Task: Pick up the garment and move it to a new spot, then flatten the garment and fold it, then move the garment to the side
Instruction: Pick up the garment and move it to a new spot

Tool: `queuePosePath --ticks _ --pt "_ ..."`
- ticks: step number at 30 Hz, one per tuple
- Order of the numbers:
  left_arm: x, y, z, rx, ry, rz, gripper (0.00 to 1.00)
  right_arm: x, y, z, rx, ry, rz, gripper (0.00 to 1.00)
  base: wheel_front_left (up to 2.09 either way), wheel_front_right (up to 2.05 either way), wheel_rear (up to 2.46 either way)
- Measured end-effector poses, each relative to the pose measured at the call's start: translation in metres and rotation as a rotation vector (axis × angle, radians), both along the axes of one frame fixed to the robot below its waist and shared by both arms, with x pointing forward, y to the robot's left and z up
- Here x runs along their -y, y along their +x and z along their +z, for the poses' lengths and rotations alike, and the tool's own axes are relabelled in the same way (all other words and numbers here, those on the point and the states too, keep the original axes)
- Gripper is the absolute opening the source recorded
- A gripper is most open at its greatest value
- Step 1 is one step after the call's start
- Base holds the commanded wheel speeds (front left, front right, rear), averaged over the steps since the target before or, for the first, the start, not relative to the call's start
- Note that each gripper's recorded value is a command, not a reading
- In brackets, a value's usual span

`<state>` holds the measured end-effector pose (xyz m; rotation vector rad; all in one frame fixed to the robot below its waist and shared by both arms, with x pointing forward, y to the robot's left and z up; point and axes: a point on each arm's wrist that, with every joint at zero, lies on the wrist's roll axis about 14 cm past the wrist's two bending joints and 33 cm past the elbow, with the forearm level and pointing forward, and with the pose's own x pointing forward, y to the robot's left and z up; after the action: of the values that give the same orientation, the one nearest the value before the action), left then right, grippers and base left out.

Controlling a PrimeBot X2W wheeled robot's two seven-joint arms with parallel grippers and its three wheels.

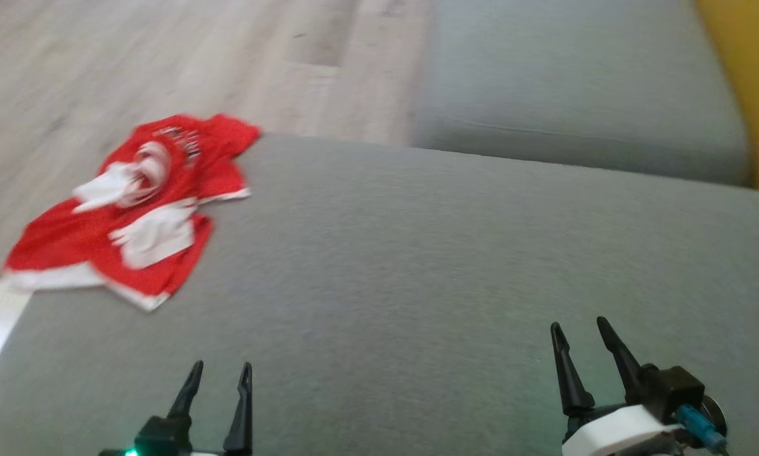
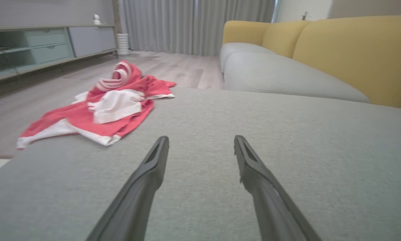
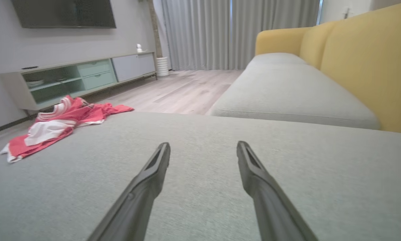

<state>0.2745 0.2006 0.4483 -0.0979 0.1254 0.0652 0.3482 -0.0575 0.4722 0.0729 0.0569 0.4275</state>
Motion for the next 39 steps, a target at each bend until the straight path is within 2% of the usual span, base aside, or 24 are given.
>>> queuePosePath --ticks 4,9,15,26,29,32,39 --pt "-0.029 -0.019 0.003 0.007 0.006 0.103 1.00 -0.033 0.004 0.002 -0.001 0.003 0.100 1.00 0.00 0.00 0.00" --pt "-0.076 -0.046 0.011 0.038 0.006 0.296 1.00 -0.095 0.011 0.018 0.044 0.013 0.277 1.00 0.00 0.00 0.00" --pt "-0.099 -0.063 0.012 0.035 0.006 0.412 1.00 -0.129 0.018 0.020 0.046 0.023 0.371 1.00 0.00 0.00 0.00" --pt "-0.110 -0.075 0.017 0.048 0.010 0.461 1.00 -0.134 0.016 0.013 0.030 0.015 0.387 1.00 0.00 0.00 0.00" --pt "-0.128 -0.079 0.029 0.061 0.057 0.475 1.00 -0.130 0.022 0.015 0.042 0.005 0.370 1.00 0.00 0.00 0.00" --pt "-0.153 -0.069 0.061 0.108 0.132 0.468 1.00 -0.124 0.028 0.018 0.058 -0.002 0.350 1.00 0.00 0.00 0.00" --pt "-0.205 -0.027 0.173 0.261 0.323 0.436 1.00 -0.107 0.028 0.010 0.066 -0.058 0.314 1.00 0.00 0.00 0.00"
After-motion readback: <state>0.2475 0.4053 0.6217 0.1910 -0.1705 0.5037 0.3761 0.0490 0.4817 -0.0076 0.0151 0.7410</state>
